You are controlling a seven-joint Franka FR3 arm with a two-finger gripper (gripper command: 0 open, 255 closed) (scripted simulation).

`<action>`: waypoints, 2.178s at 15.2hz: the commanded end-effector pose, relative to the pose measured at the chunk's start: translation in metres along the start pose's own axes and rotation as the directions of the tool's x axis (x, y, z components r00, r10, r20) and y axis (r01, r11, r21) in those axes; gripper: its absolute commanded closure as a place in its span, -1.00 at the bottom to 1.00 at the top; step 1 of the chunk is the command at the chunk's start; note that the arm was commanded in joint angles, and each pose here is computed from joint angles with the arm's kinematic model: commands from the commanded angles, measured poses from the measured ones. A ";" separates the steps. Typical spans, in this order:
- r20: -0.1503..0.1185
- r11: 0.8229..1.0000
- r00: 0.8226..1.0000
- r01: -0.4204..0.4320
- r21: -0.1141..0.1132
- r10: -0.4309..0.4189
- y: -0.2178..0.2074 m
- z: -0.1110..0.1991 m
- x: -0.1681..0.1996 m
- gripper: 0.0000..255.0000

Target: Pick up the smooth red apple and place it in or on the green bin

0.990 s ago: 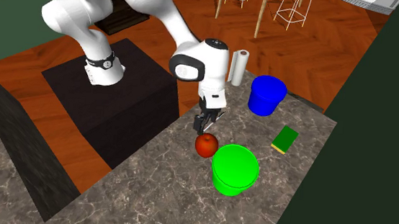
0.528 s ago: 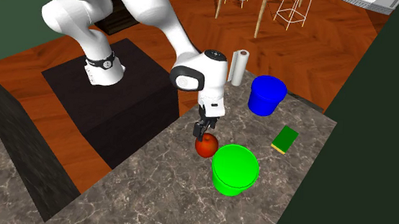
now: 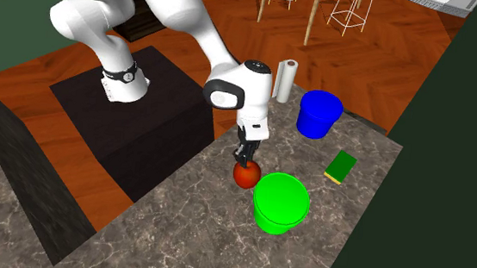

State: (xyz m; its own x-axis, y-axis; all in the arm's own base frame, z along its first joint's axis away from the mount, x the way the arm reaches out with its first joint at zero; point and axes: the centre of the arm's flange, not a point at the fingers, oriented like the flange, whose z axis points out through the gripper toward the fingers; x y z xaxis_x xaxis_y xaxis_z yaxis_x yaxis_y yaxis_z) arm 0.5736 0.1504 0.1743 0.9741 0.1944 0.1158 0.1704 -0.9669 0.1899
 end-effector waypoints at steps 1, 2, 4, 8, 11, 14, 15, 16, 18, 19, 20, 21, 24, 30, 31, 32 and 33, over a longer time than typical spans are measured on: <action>0.000 1.000 1.000 0.000 0.000 0.000 0.000 0.000 0.000 1.00; 0.000 1.000 1.000 0.000 0.000 0.000 0.000 0.000 0.000 1.00; 0.000 1.000 1.000 0.000 0.000 0.000 0.000 0.000 0.000 1.00; 0.000 1.000 1.000 0.000 0.000 0.000 0.000 0.000 0.000 1.00; 0.000 1.000 1.000 0.000 0.000 0.000 0.003 -0.015 0.002 1.00; 0.000 1.000 1.000 0.000 0.000 0.000 0.006 -0.031 0.004 1.00; 0.000 1.000 1.000 0.000 0.000 0.000 0.007 -0.036 0.004 1.00; 0.000 1.000 1.000 0.000 0.000 0.000 0.008 -0.041 0.005 1.00; 0.000 1.000 1.000 0.000 0.000 0.000 0.010 -0.051 0.006 1.00; 0.000 1.000 1.000 0.000 0.000 0.000 0.011 -0.057 0.007 1.00; 0.000 1.000 1.000 0.000 0.000 0.000 0.012 -0.062 0.007 1.00; 0.000 1.000 1.000 0.000 0.000 0.000 0.013 -0.067 0.008 1.00; 0.000 1.000 1.000 0.000 0.000 0.000 0.016 -0.082 0.010 1.00; 0.000 1.000 1.000 0.000 0.000 0.000 0.022 -0.113 0.013 1.00; 0.000 1.000 1.000 0.000 0.000 0.000 0.023 -0.118 0.014 1.00; 0.000 1.000 1.000 0.000 0.000 0.000 0.024 -0.124 0.015 1.00; 0.000 1.000 1.000 0.000 0.000 0.000 0.025 -0.129 0.015 1.00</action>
State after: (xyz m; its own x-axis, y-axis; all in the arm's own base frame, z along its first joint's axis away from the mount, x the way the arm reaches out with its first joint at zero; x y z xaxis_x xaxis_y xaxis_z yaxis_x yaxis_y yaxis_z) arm 0.5733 0.1500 0.3010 0.9740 0.1943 0.1161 0.1703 -0.9669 0.1900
